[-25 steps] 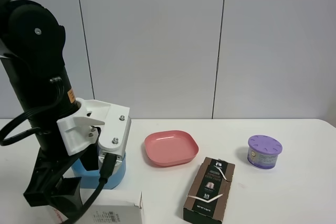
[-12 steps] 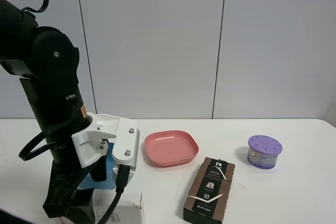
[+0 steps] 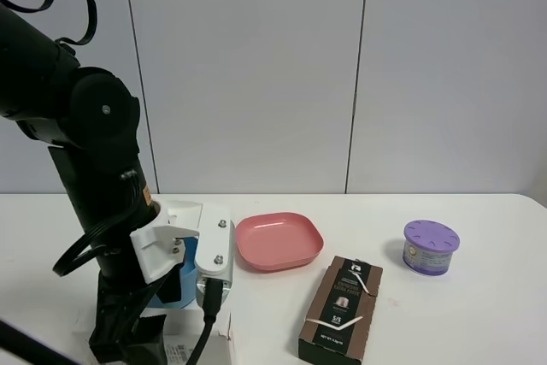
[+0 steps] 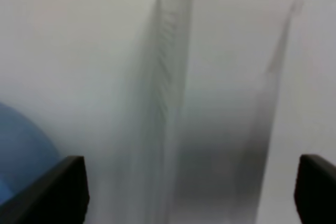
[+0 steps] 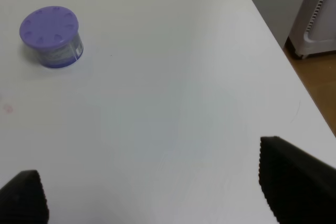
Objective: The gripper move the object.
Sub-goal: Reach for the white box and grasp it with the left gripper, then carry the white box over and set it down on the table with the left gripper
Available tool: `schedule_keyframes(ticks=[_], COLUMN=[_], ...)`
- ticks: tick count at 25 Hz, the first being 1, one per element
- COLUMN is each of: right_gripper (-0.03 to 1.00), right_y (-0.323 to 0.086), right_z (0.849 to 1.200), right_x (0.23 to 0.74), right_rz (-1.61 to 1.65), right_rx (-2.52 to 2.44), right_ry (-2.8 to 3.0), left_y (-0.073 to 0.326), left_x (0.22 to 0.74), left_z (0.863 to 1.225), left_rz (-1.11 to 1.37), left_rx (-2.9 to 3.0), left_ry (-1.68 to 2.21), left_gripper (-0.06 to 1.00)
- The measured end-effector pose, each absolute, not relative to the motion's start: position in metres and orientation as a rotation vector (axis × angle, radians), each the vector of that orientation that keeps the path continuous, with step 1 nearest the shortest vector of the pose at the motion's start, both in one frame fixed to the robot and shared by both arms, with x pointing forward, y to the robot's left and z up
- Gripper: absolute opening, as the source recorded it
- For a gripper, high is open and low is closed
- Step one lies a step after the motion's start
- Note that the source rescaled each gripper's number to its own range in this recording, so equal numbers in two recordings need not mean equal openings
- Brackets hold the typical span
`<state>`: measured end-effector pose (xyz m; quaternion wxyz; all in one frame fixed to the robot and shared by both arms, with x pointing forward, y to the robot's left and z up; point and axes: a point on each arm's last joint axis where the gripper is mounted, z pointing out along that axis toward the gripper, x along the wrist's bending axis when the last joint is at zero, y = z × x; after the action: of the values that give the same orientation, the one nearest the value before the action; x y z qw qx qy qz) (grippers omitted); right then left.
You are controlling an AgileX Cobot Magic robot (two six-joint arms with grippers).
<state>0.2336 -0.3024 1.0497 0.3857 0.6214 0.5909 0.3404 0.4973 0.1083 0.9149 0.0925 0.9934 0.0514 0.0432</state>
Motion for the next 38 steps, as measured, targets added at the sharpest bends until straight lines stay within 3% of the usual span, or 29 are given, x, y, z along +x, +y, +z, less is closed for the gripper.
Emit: schedule_keyframes(ticks=[9, 11, 14, 19, 20, 28, 35, 38], right_gripper=[1.0, 1.0, 1.0, 1.0, 1.0, 1.0, 1.0, 1.0], right_y=[-0.302, -0.302, -0.302, -0.302, -0.302, -0.302, -0.302, -0.302], right_z=[1.05, 1.05, 1.05, 1.05, 1.05, 1.05, 1.05, 1.05], right_x=[0.234, 0.234, 0.234, 0.234, 0.234, 0.234, 0.234, 0.234], right_rz=[0.867, 0.867, 0.867, 0.867, 0.867, 0.867, 0.867, 0.867], right_rx=[1.583, 1.583, 1.583, 1.583, 1.583, 1.583, 1.583, 1.583], right_ry=[1.505, 1.505, 1.505, 1.505, 1.505, 1.505, 1.505, 1.505], left_y=[0.105, 0.104, 0.104, 0.104, 0.104, 0.103, 0.091, 0.085], left_x=[0.501, 0.502, 0.502, 0.502, 0.502, 0.501, 0.513, 0.527], left_z=[0.901, 0.9, 0.9, 0.9, 0.9, 0.916, 1.01, 1.059], left_rz=[0.117, 0.129, 0.138, 0.141, 0.139, 0.056, 0.062, 0.201], left_rx=[2.938, 2.931, 2.927, 2.925, 2.925, 2.933, 2.863, 2.806], left_ry=[0.19, 0.194, 0.195, 0.196, 0.198, 0.313, 0.393, 0.351], left_gripper=[0.91, 0.86, 0.64, 0.07, 0.0, 0.0, 0.0, 0.0])
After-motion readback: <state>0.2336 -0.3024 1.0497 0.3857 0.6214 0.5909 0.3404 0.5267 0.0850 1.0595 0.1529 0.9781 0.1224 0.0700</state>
